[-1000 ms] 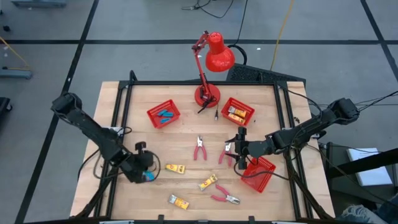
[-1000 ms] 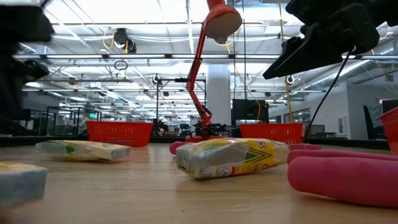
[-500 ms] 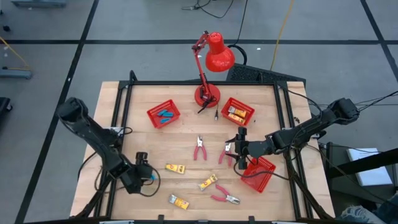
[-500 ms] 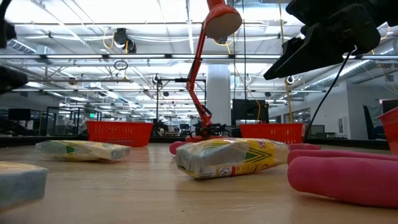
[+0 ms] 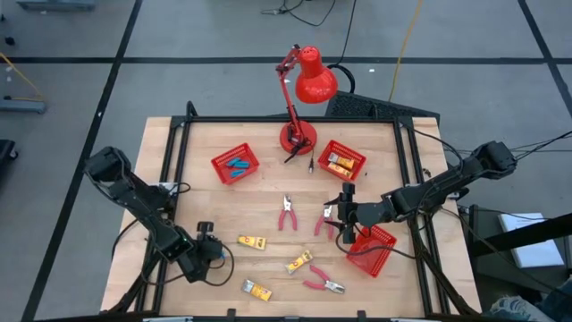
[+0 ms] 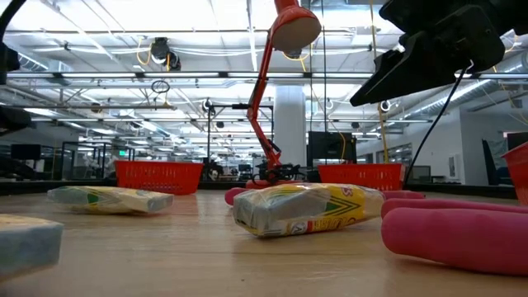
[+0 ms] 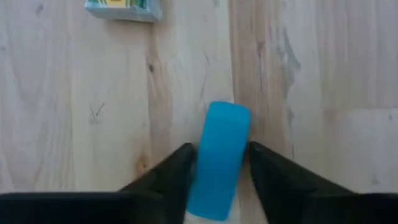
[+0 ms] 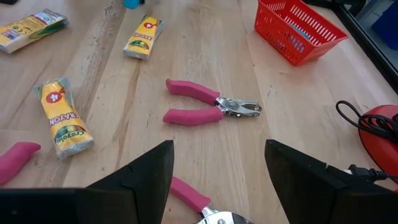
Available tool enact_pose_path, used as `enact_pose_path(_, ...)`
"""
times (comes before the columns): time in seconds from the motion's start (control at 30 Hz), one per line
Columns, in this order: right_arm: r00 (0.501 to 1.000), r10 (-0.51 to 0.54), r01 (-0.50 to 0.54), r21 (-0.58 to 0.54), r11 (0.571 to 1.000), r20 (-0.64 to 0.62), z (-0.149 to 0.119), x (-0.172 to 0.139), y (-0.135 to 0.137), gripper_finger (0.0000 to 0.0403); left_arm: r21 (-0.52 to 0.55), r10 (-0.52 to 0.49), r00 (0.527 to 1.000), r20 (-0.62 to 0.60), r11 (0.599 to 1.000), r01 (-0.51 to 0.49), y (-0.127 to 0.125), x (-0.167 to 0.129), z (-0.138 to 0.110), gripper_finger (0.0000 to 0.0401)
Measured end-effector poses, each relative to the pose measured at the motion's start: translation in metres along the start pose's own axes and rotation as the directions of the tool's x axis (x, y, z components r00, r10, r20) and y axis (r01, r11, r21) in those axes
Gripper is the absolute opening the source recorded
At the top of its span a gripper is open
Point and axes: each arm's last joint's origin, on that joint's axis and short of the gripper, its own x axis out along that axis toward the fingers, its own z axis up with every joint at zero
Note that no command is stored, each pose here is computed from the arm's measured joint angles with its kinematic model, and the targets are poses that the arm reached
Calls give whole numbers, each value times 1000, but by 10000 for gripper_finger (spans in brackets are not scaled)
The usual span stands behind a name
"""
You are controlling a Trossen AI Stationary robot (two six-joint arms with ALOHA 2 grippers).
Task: Pick & Place School Supplies
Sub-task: Put the blue eraser into the left red bin
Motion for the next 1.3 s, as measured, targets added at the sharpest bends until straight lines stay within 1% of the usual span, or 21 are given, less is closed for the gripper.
enact_pose_path(0.13, 1000, 0, 0, 3, 1000, -1, 0, 0, 0, 242, -20, 8, 1000, -1, 1000, -8, 1, 0, 0, 64)
enact_pose_path(0.17, 1000, 0, 0, 3, 1000, -1, 0, 0, 0, 242, -29, 9, 1000, -2, 1000, -9, 1, 0, 0, 54)
enact_pose_path(0.37, 1000, 0, 0, 3, 1000, -2, 0, 0, 0, 242, -109, 3, 1000, -3, 994, -4, 4, 1, 4, 54)
enact_pose_path(0.43, 1000, 0, 0, 3, 1000, -1, 0, 0, 0, 242, -143, 11, 1000, 23, 990, -8, 5, 1, 6, 54)
enact_pose_path(0.53, 1000, 0, 0, 0, 1000, -1, 0, 0, 0, 242, -145, 23, 994, 107, 989, -7, 5, -3, 10, 54)
enact_pose_path(0.57, 1000, 0, 0, 0, 1000, -1, 0, 0, 0, 242, -144, 55, 986, 159, 989, -31, 6, -3, 12, 54)
enact_pose_path(0.63, 1000, 0, 0, 1, 1000, 0, 0, 0, 0, 242, -150, 108, 968, 225, 986, -75, 9, -5, 17, 54)
enact_pose_path(0.7, 1000, 1, -1, 2, 1000, 3, 0, 0, 0, 242, -154, 127, 953, 274, 984, -87, 10, -6, 22, 54)
enact_pose_path(0.77, 1000, 0, 0, 0, 1000, 3, 0, 0, 0, 242, -150, 153, 947, 281, 982, -114, 14, -5, 25, 54)
enact_pose_path(0.8, 1000, 1, -1, 1, 1000, 6, 1, 0, 0, 242, -151, 182, 938, 295, 978, -142, 16, -5, 26, 54)
enact_pose_path(0.97, 1000, 0, 0, -2, 1000, 2, 0, 0, 0, 242, -201, 299, 899, 320, 949, -244, 30, -3, 34, 54)
enact_pose_path(1.13, 1000, 1, -1, -3, 1000, 3, 0, 0, 0, 242, -257, 429, 822, 375, 900, -353, 43, -4, 43, 54)
enact_pose_path(1.23, 1000, 0, 0, -12, 1000, 3, 0, 0, 0, 242, -247, 439, 798, 413, 897, -366, 48, -4, 54, 54)
enact_pose_path(1.3, 1000, 1, -1, -14, 1000, 2, 0, 0, 0, 242, -207, 391, 802, 452, 920, -332, 50, -5, 63, 54)
